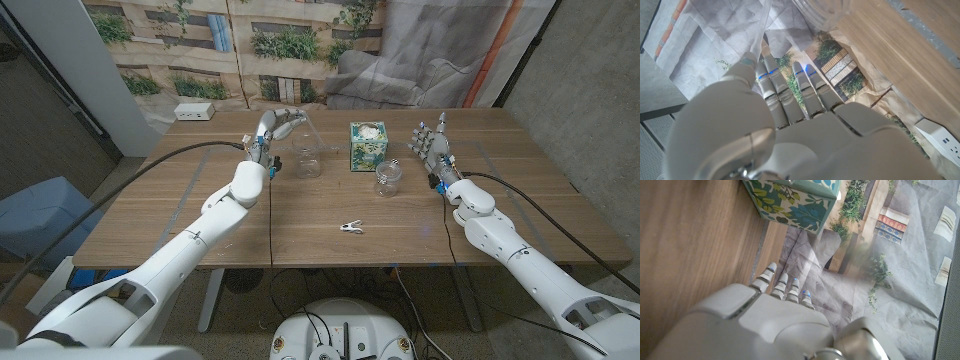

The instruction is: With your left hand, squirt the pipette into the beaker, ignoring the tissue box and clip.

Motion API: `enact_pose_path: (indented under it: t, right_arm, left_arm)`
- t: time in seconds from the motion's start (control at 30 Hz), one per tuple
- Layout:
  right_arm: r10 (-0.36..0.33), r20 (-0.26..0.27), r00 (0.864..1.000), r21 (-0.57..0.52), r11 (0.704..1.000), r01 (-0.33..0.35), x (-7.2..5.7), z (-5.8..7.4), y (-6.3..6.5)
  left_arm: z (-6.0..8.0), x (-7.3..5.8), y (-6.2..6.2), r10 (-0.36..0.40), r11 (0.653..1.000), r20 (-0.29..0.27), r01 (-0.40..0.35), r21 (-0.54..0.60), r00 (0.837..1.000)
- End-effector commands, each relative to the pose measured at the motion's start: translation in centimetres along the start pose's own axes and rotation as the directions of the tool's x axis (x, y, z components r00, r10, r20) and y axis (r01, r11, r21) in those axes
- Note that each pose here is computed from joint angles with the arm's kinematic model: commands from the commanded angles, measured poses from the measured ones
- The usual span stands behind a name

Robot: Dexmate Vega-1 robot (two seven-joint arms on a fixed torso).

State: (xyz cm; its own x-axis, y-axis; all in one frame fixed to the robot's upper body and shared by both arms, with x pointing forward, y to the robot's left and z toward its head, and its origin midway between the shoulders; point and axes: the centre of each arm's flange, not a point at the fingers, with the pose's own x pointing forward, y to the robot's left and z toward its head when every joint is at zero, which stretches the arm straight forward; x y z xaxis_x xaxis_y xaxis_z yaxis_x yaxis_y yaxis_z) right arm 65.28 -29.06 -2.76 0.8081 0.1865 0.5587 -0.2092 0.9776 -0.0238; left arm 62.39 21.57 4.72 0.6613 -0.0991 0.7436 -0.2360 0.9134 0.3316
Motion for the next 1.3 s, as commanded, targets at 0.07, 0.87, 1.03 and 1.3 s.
enact_pose_path:
  t: [0.07,0.87,1.03,1.3]
  right_arm:
    - [-0.003,0.000,1.000,0.001,1.000,0.003,0.0,0.0,0.0]
    - [0.001,0.000,1.000,0.001,1.000,-0.001,0.0,0.0,0.0]
    - [0.001,0.000,1.000,0.001,1.000,-0.001,0.0,0.0,0.0]
    - [0.001,0.000,1.000,0.001,1.000,-0.001,0.0,0.0,0.0]
  left_arm:
    - [2.1,0.8,0.1,-0.001,1.000,0.051,0.002,-0.010,0.999]
    - [5.1,1.1,2.0,-0.011,1.000,0.094,0.008,0.028,0.996]
    - [5.8,1.1,2.7,-0.015,0.999,0.107,0.010,0.046,0.994]
    - [7.2,1.1,4.0,-0.007,0.993,0.126,-0.007,0.116,0.992]
